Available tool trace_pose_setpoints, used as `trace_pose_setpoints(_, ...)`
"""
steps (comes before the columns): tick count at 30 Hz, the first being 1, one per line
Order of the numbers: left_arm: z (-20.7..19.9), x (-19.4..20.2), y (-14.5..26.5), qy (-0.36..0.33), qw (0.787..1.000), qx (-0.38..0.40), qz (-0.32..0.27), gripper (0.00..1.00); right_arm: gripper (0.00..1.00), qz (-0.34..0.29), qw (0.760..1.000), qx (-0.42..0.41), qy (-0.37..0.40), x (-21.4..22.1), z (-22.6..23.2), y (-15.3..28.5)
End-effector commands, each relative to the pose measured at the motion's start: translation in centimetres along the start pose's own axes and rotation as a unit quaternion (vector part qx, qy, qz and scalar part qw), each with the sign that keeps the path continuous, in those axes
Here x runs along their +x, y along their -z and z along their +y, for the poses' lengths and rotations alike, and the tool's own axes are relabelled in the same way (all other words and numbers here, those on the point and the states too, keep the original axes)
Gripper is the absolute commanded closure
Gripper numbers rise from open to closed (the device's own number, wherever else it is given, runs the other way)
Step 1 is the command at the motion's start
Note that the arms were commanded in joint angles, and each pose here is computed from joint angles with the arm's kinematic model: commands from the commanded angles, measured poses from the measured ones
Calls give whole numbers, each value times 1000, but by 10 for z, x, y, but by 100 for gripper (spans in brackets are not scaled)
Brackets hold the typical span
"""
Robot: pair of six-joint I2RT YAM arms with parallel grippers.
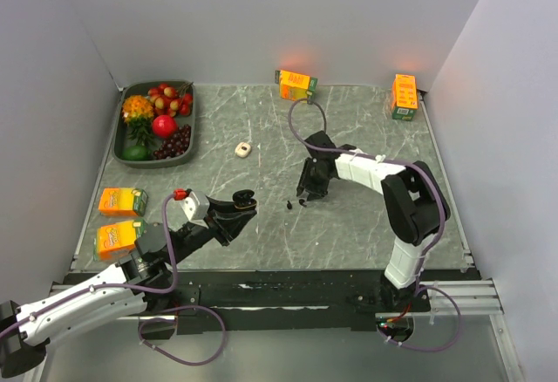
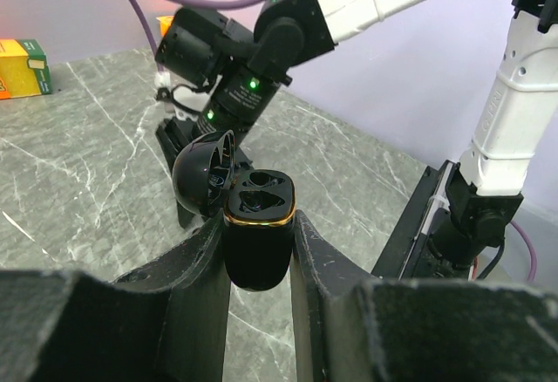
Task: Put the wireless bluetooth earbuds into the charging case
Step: Pick up the earbud from the center of the board.
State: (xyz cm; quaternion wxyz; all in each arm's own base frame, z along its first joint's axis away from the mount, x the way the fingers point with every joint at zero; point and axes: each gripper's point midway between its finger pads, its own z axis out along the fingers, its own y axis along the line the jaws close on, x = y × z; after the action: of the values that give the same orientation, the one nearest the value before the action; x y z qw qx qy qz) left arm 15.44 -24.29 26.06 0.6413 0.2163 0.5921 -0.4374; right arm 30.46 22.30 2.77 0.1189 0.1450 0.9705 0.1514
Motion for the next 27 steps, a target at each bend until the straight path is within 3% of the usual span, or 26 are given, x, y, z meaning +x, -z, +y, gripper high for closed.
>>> trace_pose_setpoints(1, -6, -27, -1, 11, 999, 3, -36, 99, 49, -91, 995, 19, 41, -43, 6, 43)
trace_pose_setpoints(4, -5, -27, -2, 10, 999, 2, -37, 99, 31, -134, 985, 45, 98, -56, 1, 64)
trace_pose_setpoints(6, -5, -26, -3, 11, 999, 2, -35, 99, 1, -154, 974, 34, 161, -51, 8, 69)
trace_pose_setpoints(11, -5, -27, -3, 12, 999, -1, -35, 99, 1, -200, 943, 73, 254, -34, 10, 76)
trace_pose_setpoints(14, -3, -28, -2, 12, 999, -5, -34, 99, 0, -217, 951, 82, 202, -30, -2, 71)
trace_pose_setpoints(17, -2, -29, 0, 13, 999, -10, -34, 99, 1, -238, 951, 35, 195, -32, 0, 80)
trace_pose_setpoints(18, -2, -29, 0, 15, 999, -11, -34, 99, 5, -241, 949, -9, 203, -29, 11, 88)
trace_pose_setpoints(21, -2, -28, 1, 18, 999, -11, -35, 99, 11, -249, 940, -38, 229, -28, 22, 94)
trace_pose_setpoints(24, -2, -27, 0, 19, 999, -9, -36, 99, 21, -215, 948, -2, 236, -26, 22, 83)
trace_pose_setpoints(25, -2, -26, -1, 18, 999, -9, -33, 99, 29, -207, 948, -2, 243, -28, 30, 83)
trace_pose_setpoints(27, -3, -26, -2, 18, 999, -5, -32, 99, 33, -175, 948, 19, 266, -22, 26, 65)
